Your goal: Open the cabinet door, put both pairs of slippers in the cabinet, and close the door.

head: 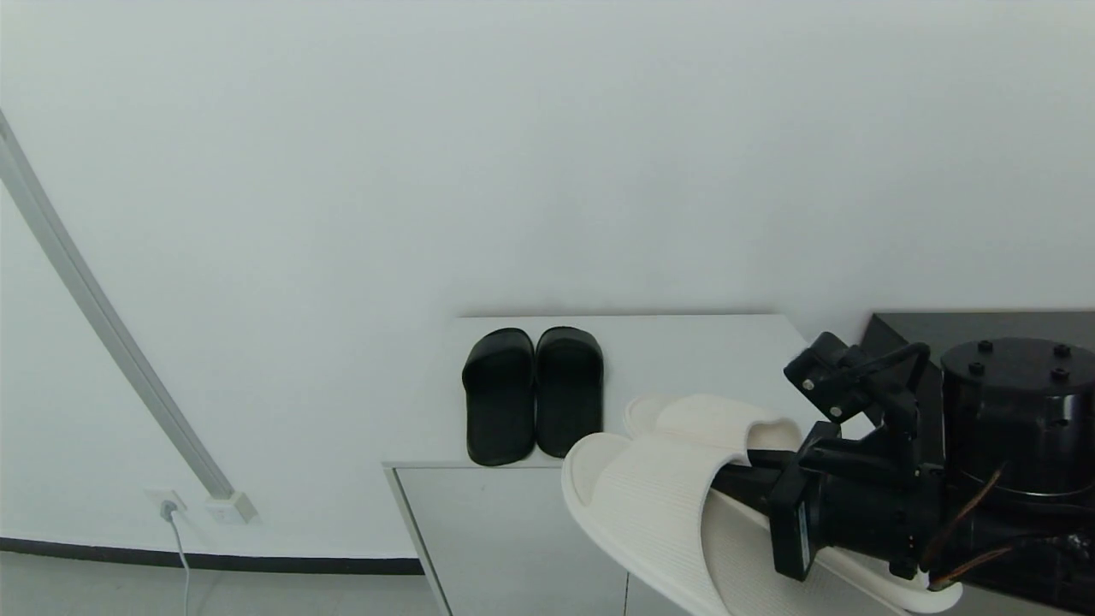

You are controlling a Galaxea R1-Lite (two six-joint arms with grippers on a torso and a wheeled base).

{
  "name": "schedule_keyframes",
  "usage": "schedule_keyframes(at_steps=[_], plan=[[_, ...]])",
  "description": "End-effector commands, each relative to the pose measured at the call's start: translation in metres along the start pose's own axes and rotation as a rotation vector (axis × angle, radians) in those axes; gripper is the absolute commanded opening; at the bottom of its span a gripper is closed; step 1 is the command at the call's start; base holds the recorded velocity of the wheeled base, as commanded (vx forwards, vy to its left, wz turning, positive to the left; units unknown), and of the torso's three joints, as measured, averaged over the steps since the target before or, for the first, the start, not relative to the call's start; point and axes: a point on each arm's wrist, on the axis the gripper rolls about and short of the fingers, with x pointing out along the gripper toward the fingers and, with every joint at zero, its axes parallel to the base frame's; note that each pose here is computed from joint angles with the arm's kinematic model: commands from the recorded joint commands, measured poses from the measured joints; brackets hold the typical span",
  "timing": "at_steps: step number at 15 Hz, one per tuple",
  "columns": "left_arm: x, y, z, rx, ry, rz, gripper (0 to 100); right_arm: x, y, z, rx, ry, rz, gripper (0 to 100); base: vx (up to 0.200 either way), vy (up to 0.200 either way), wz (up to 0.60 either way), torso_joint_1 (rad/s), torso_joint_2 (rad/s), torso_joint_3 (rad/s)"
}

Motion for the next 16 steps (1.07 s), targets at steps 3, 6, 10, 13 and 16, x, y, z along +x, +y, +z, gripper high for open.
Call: schedule_keyframes(at_steps=[3, 6, 10, 13, 16], plan=[[0.0000, 0.0000, 0.0000, 0.000, 0.001, 0.000, 0, 0.0021, -0.0007, -0.0027, 0.002, 0.012, -0.002, 0, -0.067, 0.000, 0.00, -0.001, 0.00, 0.001], [0.0000, 0.0000, 0.0000, 0.000, 0.001, 0.000, 0, 0.0020, -0.0004, -0.0032, 0.002, 0.014, 0.000, 0, 0.000, 0.000, 0.00, 0.000, 0.00, 0.000], [0.0000, 0.0000, 0.0000, 0.000, 0.001, 0.000, 0, 0.0034, -0.0007, -0.0052, 0.003, 0.023, -0.001, 0, 0.000, 0.000, 0.00, 0.000, 0.00, 0.000], [0.0000, 0.0000, 0.0000, 0.000, 0.001, 0.000, 0, 0.0035, -0.0010, -0.0090, -0.007, 0.035, 0.000, 0, 0.000, 0.000, 0.00, 0.000, 0.00, 0.000], [0.0000, 0.0000, 0.0000, 0.000, 0.000, 0.002, 0, 0.0029, -0.0010, -0.0106, -0.015, 0.041, 0.000, 0, 0.000, 0.000, 0.00, -0.110, 0.27, 0.149]])
